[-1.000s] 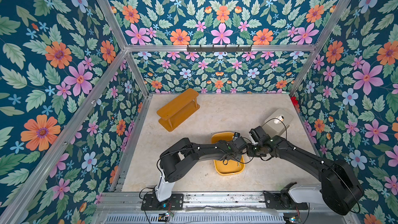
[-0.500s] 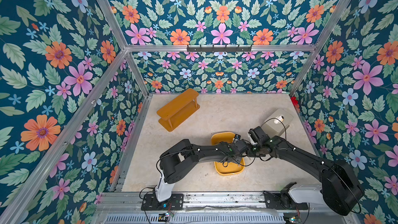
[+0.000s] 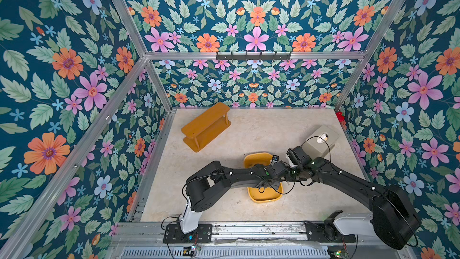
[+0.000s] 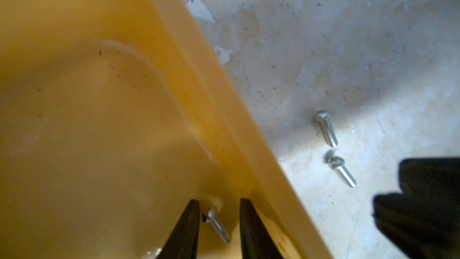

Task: Take out the screws from the storage box
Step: Pick up the screw from the storage box, then place the screw at the center of the board, then pick up the screw from the storage box.

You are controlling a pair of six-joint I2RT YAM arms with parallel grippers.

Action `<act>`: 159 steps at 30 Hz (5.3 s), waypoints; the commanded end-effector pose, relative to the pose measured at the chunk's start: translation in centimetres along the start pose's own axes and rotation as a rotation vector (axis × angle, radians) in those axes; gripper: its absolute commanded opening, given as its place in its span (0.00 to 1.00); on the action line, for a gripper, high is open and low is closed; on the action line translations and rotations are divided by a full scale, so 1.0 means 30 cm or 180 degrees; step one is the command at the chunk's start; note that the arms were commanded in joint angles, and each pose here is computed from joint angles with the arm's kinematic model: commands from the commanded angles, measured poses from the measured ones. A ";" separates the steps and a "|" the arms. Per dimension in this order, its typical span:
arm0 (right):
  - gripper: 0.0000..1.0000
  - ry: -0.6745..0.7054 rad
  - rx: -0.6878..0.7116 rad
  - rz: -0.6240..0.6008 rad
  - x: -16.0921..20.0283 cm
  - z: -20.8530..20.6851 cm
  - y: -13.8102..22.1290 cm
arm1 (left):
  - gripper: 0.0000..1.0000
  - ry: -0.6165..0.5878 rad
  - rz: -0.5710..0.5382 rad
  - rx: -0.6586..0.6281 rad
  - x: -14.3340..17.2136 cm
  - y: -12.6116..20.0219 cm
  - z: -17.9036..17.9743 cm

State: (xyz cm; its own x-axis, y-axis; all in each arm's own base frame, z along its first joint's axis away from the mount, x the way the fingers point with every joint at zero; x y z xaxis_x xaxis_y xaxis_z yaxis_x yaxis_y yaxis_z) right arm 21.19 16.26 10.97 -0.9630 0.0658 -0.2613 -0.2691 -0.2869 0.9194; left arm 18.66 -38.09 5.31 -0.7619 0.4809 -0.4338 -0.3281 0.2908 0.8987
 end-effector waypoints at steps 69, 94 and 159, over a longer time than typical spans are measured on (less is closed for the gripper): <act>0.22 0.1226 -0.0173 0.0375 -0.029 0.348 -0.028 | 0.00 0.0709 -0.0066 -0.0476 0.100 0.369 0.559; 0.33 0.1404 0.0170 0.0405 -0.063 0.433 -0.178 | 0.32 0.0623 0.0180 -0.0589 0.167 0.250 0.577; 0.15 0.2545 0.0263 0.0743 -0.102 0.436 -0.364 | 0.38 0.0803 -0.0072 -0.0346 0.109 0.231 0.635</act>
State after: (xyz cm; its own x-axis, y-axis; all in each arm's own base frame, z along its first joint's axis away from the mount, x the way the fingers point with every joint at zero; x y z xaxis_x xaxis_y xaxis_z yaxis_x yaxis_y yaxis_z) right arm 28.78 34.05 6.80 -0.6665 -0.6663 -0.3343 -0.1995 -0.2727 0.9412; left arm 24.37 -18.70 8.86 -0.8665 0.2464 -0.4341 -0.3925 0.2007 0.8976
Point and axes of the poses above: each gripper's point midway between its finger pads, its own y axis back along the fingers, its own z axis along the line the jaws close on, x = y × z, the point moved 5 cm from there along y, back along the fingers, and after that the axes turned 7 degrees about -y, right-handed, at the moved point
